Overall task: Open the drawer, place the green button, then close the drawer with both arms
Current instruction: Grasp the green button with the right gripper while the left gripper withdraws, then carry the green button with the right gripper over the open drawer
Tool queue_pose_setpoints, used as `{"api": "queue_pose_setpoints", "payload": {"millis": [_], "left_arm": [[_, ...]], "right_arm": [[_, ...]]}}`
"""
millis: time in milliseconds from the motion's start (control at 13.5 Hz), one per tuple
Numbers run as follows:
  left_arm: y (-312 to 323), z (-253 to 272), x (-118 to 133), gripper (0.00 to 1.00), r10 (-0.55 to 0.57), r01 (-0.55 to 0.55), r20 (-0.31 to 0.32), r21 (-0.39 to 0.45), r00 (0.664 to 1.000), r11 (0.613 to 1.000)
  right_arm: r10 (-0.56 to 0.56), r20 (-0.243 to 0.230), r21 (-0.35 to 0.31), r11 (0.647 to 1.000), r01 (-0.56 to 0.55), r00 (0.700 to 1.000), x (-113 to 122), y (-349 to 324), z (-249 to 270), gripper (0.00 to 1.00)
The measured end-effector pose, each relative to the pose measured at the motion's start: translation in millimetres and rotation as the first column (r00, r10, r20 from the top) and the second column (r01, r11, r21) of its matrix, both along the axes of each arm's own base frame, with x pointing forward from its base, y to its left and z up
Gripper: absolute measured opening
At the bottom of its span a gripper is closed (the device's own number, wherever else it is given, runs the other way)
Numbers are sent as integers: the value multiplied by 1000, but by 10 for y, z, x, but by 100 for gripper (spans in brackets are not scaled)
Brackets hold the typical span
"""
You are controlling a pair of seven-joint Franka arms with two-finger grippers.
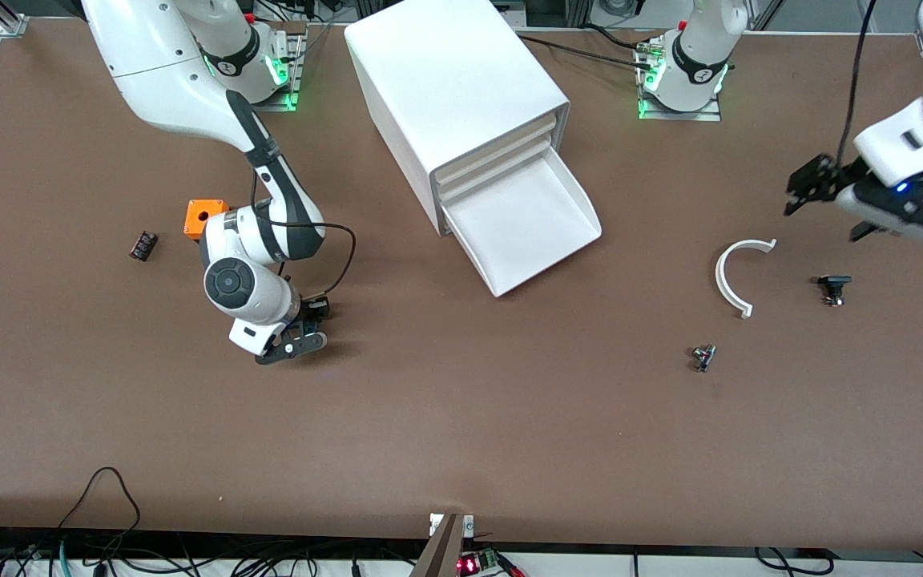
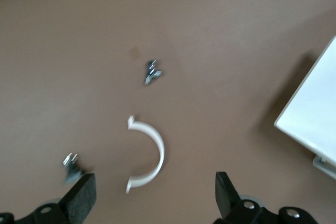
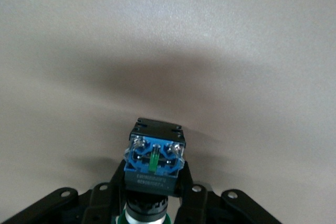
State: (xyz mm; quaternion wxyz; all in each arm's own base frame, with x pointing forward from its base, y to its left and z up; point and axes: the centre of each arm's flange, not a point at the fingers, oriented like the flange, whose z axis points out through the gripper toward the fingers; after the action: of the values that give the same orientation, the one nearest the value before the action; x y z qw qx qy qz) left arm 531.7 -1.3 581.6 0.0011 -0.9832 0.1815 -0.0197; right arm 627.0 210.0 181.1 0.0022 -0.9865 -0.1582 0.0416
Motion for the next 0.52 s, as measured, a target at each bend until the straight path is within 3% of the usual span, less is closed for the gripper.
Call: {"api": "queue_pose_setpoints", "payload": {"millis": [296,519], "left_arm": [[96,215,-67,100,93,-93,-13,27,996,995],[101,142,-50,100,186,-185,-35,27,982,982]], "right_arm": [[40,42,35,999,-42,998,124,233,300,41],[152,77,101,982,-159,985,147,826,969,41]]}}
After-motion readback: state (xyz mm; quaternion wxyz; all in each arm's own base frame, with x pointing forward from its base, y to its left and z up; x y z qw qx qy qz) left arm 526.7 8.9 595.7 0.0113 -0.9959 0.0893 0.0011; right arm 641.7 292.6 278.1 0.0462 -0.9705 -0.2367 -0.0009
